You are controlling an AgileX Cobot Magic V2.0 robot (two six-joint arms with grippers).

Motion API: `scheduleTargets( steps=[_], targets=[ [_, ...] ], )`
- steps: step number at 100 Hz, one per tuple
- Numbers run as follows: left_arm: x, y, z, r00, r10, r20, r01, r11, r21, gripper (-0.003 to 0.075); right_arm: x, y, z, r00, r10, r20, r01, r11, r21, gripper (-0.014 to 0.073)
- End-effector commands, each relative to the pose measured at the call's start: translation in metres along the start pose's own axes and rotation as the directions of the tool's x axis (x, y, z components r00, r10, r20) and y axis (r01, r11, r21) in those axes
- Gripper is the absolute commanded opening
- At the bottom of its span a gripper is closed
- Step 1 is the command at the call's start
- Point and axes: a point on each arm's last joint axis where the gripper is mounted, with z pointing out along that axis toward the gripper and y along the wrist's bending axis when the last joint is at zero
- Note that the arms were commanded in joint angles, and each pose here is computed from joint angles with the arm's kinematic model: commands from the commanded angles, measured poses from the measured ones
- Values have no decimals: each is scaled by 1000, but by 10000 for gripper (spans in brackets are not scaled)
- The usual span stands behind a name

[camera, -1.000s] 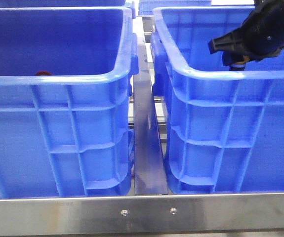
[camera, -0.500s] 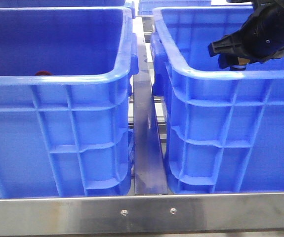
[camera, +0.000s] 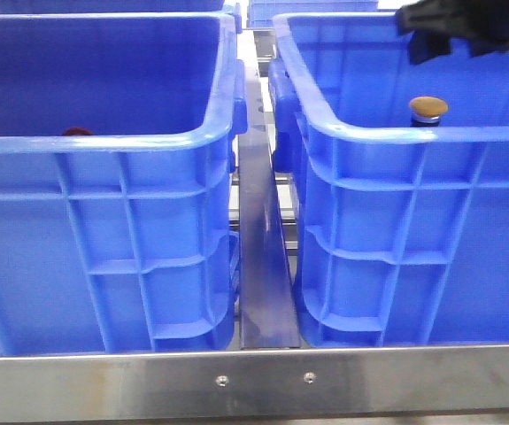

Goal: Pick red and yellow buttons and place in box
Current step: 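Move the left gripper back into the button bin toward a red button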

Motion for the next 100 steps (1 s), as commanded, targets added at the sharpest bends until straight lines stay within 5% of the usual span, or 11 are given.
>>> scheduleTargets(
  steps=[1,22,42,72,100],
  targets=[
    [-13,-9,-16,995,-3,103,2,1000,9,597,-21,-8,-35,994,7,108,-9,1000,24,507],
    [-15,-7,-17,990,-62,128,65,998,-20,597,-9,-12,-94,989,16,149,-14,1000,-16,507],
    [-13,7,-22,981,-165,103,181,967,-179,597,2,-14,-135,981,26,193,-15,998,-59,507],
    [6,44,-26,909,-414,48,368,742,-560,597,8,-14,-149,979,28,204,-11,996,-86,507],
    [7,88,-3,812,-583,-42,418,629,-656,597,8,-14,-149,978,29,205,-11,996,-85,507]
  ],
)
